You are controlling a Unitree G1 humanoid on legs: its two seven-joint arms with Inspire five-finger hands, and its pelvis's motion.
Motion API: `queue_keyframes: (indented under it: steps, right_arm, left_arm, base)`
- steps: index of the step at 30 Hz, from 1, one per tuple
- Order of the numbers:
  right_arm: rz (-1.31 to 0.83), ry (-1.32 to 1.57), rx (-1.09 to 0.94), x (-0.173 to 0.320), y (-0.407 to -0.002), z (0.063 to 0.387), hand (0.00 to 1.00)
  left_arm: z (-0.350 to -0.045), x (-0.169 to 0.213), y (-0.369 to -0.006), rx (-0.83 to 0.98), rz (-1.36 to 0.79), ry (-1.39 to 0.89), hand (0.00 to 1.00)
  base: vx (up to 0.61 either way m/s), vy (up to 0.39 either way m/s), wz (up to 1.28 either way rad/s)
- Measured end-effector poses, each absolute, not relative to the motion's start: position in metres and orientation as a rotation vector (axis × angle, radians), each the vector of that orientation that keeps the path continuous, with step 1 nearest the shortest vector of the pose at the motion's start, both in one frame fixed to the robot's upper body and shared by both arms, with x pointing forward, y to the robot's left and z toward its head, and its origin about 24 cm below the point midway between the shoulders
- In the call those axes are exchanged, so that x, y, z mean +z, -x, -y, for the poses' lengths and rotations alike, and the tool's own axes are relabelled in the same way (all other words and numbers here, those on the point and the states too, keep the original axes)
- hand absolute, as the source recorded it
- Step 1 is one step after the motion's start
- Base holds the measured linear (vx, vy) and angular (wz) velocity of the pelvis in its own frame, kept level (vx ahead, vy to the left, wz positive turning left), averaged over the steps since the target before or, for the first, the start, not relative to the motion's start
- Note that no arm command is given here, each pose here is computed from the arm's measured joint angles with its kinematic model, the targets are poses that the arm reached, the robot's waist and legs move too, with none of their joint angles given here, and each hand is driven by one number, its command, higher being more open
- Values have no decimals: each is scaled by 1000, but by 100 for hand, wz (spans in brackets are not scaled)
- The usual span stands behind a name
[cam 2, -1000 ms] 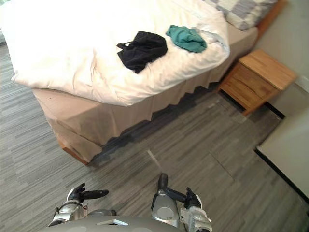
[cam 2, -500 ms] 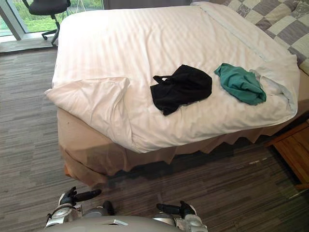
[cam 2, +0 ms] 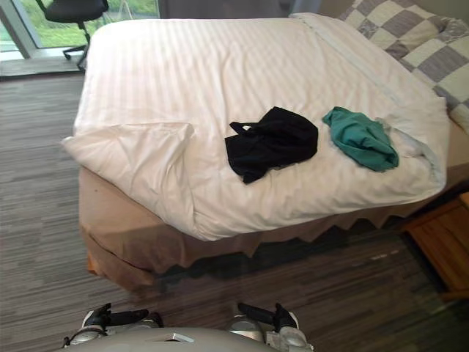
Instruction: Tidy up the quilt and then pick up the clothes from the bed and put them into the laundry hamper
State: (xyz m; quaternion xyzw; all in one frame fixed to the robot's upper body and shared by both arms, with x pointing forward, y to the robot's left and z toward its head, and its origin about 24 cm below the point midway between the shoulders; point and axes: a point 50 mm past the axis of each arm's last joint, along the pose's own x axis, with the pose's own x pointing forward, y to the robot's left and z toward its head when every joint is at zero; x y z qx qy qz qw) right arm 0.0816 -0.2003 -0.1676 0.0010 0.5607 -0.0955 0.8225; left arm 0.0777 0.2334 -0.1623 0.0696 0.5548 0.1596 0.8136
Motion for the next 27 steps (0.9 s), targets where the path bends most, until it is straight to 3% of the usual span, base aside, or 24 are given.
queue_keyframes:
  steps: [9, 19, 21, 23, 25, 27]
  right_arm:
    - [-1227, 22, -174, -170, -78, 198, 100]
    - [-1270, 23, -183, -173, -69, 195, 100]
    - [-1270, 23, -179, -173, -69, 192, 100]
    - [-1274, 35, -175, -173, -66, 192, 100]
    - [-1270, 45, -172, -173, -66, 192, 100]
    - [-1251, 66, -162, -172, -68, 192, 100]
  left_arm:
    - [-234, -163, -71, 365, -1194, -117, 100]
    - [-246, -164, -39, 1102, -1073, 518, 100]
    - [-274, -151, -48, 1337, -875, 656, 100]
    - [-308, -127, -67, 1452, -649, 667, 100]
    - [-337, -102, -80, 1500, -478, 630, 100]
    - [-375, -54, -100, 1515, -190, 542, 100]
  base:
    - [11, -18, 22]
    - [-21, -15, 22]
    - [-13, -17, 14]
    - [-2, -5, 3]
    - [0, 0, 0]
    - [17, -2, 1]
